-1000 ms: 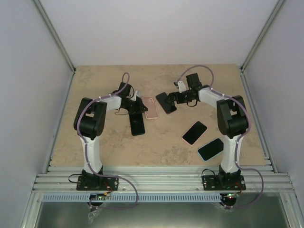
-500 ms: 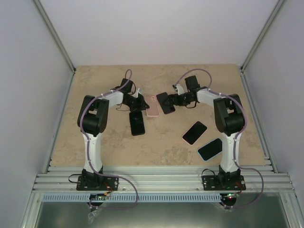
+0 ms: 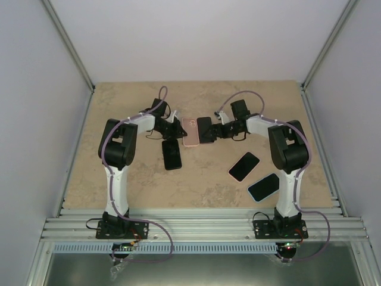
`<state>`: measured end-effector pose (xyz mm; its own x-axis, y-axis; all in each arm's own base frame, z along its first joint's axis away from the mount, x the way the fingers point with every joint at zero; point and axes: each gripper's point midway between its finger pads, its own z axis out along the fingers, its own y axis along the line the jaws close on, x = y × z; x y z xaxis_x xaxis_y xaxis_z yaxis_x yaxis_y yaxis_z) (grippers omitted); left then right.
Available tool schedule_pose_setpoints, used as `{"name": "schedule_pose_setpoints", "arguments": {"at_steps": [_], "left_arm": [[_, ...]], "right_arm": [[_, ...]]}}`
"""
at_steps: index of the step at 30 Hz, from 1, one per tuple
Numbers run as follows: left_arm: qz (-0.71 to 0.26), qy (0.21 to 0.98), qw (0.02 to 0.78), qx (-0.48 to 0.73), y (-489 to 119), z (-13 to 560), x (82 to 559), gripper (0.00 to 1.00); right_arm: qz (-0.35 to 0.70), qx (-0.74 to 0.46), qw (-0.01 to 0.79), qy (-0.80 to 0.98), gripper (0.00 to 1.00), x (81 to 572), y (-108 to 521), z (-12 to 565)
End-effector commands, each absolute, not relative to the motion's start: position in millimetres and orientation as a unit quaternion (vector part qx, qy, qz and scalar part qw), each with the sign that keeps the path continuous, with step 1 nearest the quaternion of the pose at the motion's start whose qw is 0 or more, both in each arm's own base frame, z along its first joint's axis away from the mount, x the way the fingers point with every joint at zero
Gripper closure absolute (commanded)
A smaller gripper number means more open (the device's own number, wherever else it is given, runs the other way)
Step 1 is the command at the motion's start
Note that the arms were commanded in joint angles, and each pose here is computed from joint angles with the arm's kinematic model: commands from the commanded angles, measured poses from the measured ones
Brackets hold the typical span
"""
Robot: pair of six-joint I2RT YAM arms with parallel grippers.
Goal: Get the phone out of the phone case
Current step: Adjust the phone at the center of the board.
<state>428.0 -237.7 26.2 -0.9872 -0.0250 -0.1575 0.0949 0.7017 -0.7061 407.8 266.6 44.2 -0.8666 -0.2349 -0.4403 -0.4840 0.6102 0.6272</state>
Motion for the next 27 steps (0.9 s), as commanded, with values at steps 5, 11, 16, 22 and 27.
{"name": "schedule_pose_setpoints", "arguments": {"at_steps": [5, 11, 16, 22, 27], "left_arm": [[-0.364, 0.928, 0.039, 0.071, -241.4, 13.3, 377.6, 1.0], [-0.362, 0.929, 0.018, 0.069, -239.5, 10.9, 356.8, 1.0], [-0.349, 0.935, 0.024, 0.062, -236.3, 7.4, 361.0, 1.0], [-0.331, 0.942, 0.028, 0.055, -232.9, 1.5, 368.2, 0.94], [-0.322, 0.945, 0.029, 0.052, -230.0, -0.4, 368.8, 0.83]], "right_arm": [[0.409, -0.221, 0.051, 0.884, 0.03, 328.5, 274.4, 18.6], [0.403, -0.235, 0.032, 0.884, 0.03, 301.5, 269.5, 16.8], [0.378, -0.217, 0.034, 0.9, 0.03, 311.3, 253.7, 6.3], [0.363, -0.201, 0.051, 0.909, 0.02, 321.7, 240.7, 7.4], [0.361, -0.193, 0.054, 0.911, 0.02, 328.1, 236.8, 6.6]]}}
